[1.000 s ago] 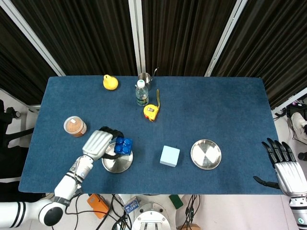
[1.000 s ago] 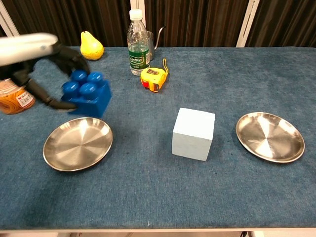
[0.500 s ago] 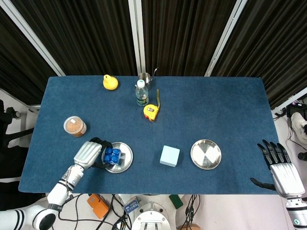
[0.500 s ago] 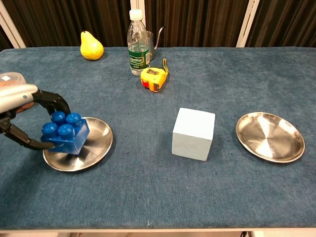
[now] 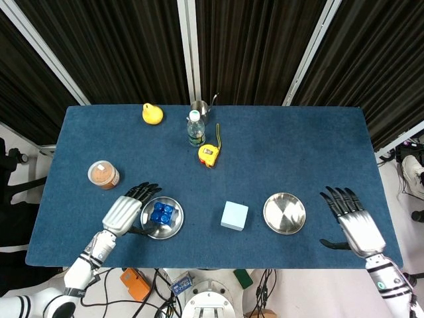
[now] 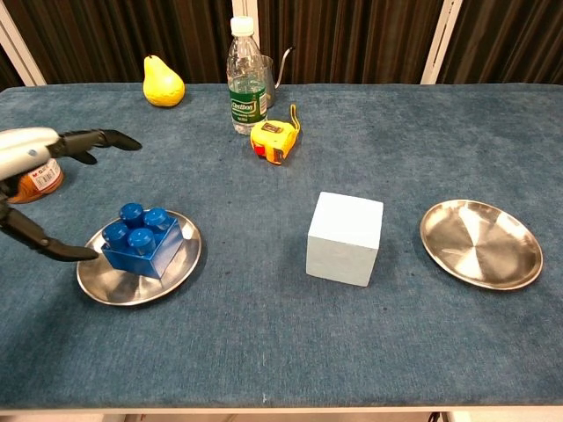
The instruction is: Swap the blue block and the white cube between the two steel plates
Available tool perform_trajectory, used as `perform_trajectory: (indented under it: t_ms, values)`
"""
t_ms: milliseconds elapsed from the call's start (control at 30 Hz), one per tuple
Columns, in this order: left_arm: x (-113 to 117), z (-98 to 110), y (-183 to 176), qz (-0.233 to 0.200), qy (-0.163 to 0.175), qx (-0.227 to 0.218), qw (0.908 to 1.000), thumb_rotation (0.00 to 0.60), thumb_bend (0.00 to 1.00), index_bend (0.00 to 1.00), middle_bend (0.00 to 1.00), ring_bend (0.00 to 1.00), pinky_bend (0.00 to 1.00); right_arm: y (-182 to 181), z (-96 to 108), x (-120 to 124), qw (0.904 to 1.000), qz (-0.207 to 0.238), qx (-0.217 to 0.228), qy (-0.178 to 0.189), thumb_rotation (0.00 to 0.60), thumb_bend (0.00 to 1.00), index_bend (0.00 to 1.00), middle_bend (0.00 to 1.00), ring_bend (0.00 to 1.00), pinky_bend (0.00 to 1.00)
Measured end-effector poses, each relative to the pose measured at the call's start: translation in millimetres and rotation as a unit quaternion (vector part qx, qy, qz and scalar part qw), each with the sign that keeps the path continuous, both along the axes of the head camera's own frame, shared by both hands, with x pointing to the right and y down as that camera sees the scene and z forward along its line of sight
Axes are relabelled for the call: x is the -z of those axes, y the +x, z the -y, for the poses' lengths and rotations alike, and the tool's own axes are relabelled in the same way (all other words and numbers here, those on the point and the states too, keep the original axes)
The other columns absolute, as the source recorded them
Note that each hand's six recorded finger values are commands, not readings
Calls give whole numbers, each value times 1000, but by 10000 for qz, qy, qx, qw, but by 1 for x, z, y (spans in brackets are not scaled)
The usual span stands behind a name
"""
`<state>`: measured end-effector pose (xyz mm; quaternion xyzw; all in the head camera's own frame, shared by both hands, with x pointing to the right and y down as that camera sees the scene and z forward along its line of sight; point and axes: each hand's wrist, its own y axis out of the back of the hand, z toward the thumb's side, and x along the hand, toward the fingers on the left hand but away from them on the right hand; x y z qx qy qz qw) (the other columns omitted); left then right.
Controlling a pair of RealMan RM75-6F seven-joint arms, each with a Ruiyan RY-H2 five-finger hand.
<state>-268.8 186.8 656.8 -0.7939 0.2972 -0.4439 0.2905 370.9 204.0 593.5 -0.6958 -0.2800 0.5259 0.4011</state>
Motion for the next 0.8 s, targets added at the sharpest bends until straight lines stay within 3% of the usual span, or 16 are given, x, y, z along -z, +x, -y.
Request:
perform_trajectory:
  t_ms: [133, 267, 400, 633, 700, 767, 800]
  values:
    - [27, -4, -15, 70, 154, 17, 9999, 600, 0, 101, 70, 25, 140, -51, 16, -15, 9978, 199, 572, -284, 473, 179, 0, 0, 0, 0]
    - [55, -6, -40, 200, 628, 205, 9976, 600, 5, 101, 70, 25, 137, -112, 25, -36, 9926, 417, 1043, -463, 472, 179, 0, 0, 0, 0]
    - [73, -14, -69, 304, 911, 531, 9940, 600, 10, 101, 70, 25, 137, -162, 25, -58, 9889, 585, 1194, -670, 472, 179, 0, 0, 0, 0]
    - [72, -26, -92, 431, 814, 632, 9937, 600, 15, 101, 70, 25, 137, -231, 19, -98, 9842, 789, 1132, -1113, 477, 185, 0, 36, 14, 12]
    - [71, -27, -95, 458, 794, 646, 9937, 600, 16, 101, 70, 25, 137, -239, 21, -106, 9842, 723, 1135, -1148, 483, 226, 45, 138, 109, 83]
    - [71, -27, -97, 457, 791, 676, 9935, 600, 20, 101, 70, 25, 137, -240, 23, -110, 9850, 666, 1100, -1147, 535, 320, 260, 320, 328, 281]
    - [70, -27, -98, 454, 789, 691, 9934, 600, 22, 101, 70, 25, 137, -240, 24, -111, 9852, 652, 1078, -1159, 558, 345, 328, 370, 383, 337]
